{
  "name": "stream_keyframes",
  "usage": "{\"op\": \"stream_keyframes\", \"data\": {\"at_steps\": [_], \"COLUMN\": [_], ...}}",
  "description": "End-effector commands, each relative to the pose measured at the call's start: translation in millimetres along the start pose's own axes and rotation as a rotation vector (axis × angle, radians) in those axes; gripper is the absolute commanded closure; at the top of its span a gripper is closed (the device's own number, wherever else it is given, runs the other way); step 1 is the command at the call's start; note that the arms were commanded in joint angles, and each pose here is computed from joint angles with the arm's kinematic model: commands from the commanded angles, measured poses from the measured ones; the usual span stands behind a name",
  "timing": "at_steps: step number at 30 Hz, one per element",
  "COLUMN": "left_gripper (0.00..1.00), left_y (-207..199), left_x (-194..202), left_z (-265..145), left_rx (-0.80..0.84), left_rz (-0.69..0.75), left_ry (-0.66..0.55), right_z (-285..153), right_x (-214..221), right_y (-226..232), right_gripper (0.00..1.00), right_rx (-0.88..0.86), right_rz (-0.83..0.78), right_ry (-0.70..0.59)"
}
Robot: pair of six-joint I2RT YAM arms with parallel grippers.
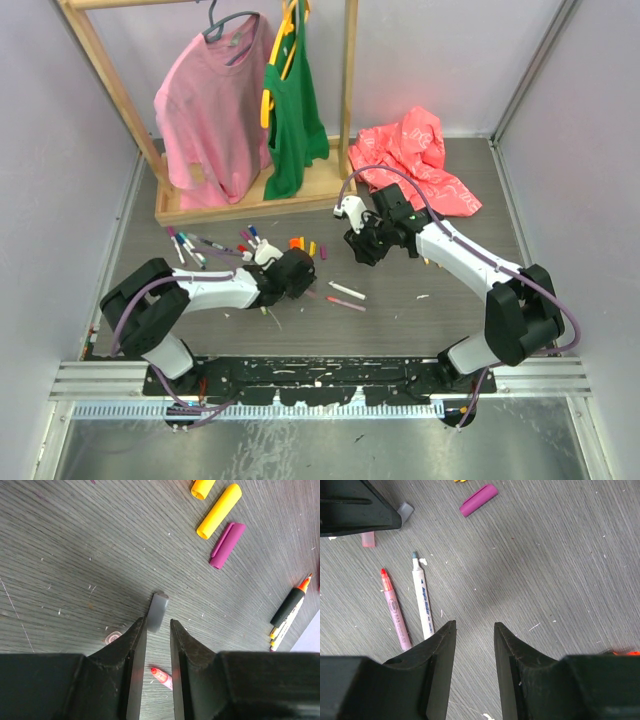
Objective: Open the pen caps
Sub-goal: Place the pen cap at the center of the board.
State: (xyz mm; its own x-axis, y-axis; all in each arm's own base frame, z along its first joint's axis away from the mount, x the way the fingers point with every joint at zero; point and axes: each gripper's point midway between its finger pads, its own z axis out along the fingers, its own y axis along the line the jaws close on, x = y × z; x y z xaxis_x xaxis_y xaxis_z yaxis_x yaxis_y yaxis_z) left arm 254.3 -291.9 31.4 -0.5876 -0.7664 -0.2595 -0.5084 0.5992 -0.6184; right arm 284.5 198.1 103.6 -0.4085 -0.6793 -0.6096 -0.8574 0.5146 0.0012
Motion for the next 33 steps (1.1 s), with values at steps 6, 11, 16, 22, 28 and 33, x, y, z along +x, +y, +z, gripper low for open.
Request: {"op": "stream_keyframes", "data": {"at_steps": [6, 11, 16, 22, 28, 33], "left_gripper": [0.73, 0.72, 0.69, 0.6, 0.42, 0.22], "left_y": [-23, -38, -50, -44, -35, -12], "left_x": [-5, -11, -21, -40, -63, -83], "left_z": [-11, -27, -50, -76, -105, -120], "left_rx": [0.064, 0.126, 0.197, 0.275, 0.355, 0.278], "left_rz": [-0.018, 0.007, 0.037, 0.119, 0.385, 0.555], "left_ry": [-0.014, -0.017, -0.029, -0.087, -0.193, -0.238], "right_z": [-15, -16, -16, -17, -17, -17], "right_x": [-23, -24, -24, -25, -24, -25], "right_y": [-6, -6, -6, -4, -1, 0], "right_gripper": [0.58, 0.58, 0.58, 0.58, 0.58, 0.58], "right_rx": [0.033, 0.031, 0.028, 0.019, 0.0, -0.006], "right_rz": [-0.018, -0.02, -0.018, -0.024, -0.03, -0.034], "right_ry": [-0.082, -0.088, -0.09, -0.094, -0.095, -0.096]}}
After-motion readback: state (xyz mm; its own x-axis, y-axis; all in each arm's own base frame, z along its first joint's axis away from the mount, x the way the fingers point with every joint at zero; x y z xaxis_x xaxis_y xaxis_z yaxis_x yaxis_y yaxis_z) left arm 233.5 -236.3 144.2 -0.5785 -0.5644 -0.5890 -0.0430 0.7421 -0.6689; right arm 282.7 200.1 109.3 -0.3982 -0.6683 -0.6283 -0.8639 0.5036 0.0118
